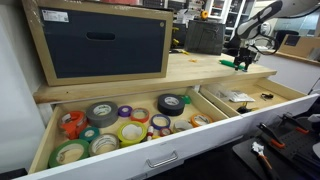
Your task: Pick up the small green tape and put it on the left side of the open drawer.
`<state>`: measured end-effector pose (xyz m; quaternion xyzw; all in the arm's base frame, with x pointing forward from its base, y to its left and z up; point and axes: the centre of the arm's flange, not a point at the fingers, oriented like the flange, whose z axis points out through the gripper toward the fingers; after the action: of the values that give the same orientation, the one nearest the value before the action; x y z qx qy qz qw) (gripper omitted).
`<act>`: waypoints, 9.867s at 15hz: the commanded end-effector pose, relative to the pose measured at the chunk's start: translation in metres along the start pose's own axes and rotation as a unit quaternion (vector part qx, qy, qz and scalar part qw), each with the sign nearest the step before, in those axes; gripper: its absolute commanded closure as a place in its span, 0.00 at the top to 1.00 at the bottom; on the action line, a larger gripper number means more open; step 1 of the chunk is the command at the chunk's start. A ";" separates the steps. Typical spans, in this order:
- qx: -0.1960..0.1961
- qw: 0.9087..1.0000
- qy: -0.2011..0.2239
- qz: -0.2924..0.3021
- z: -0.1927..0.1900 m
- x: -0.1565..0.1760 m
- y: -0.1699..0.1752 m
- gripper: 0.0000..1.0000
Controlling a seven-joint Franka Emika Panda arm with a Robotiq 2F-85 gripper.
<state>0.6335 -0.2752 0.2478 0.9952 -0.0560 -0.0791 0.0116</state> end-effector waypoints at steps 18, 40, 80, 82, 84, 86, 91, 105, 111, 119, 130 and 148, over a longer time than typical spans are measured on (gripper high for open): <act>0.014 0.999 0.008 -0.034 -0.009 -0.010 -0.033 1.00; -0.004 0.996 0.030 -0.082 -0.006 -0.015 -0.036 0.34; -0.044 0.896 0.097 -0.431 -0.033 -0.173 -0.347 0.01; -0.033 0.908 0.082 -0.410 -0.026 -0.157 -0.352 0.06; -0.033 0.908 0.081 -0.410 -0.024 -0.156 -0.352 0.06; -0.032 0.909 0.079 -0.408 -0.023 -0.155 -0.350 0.06; -0.034 0.906 0.076 -0.414 -0.018 -0.145 -0.352 0.01; 0.031 0.739 0.035 -0.672 -0.004 -0.176 -0.553 0.01; 0.018 0.631 -0.018 -0.776 0.026 -0.210 -0.580 0.01; -0.037 0.506 -0.046 -0.861 0.074 -0.249 -0.620 0.01; -0.049 0.475 0.043 -0.878 0.103 -0.257 -0.642 0.01; -0.050 0.456 -0.001 -0.889 0.146 -0.262 -0.628 0.01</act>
<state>0.4202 0.3688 0.1233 0.5148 0.8551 -0.0590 -0.0174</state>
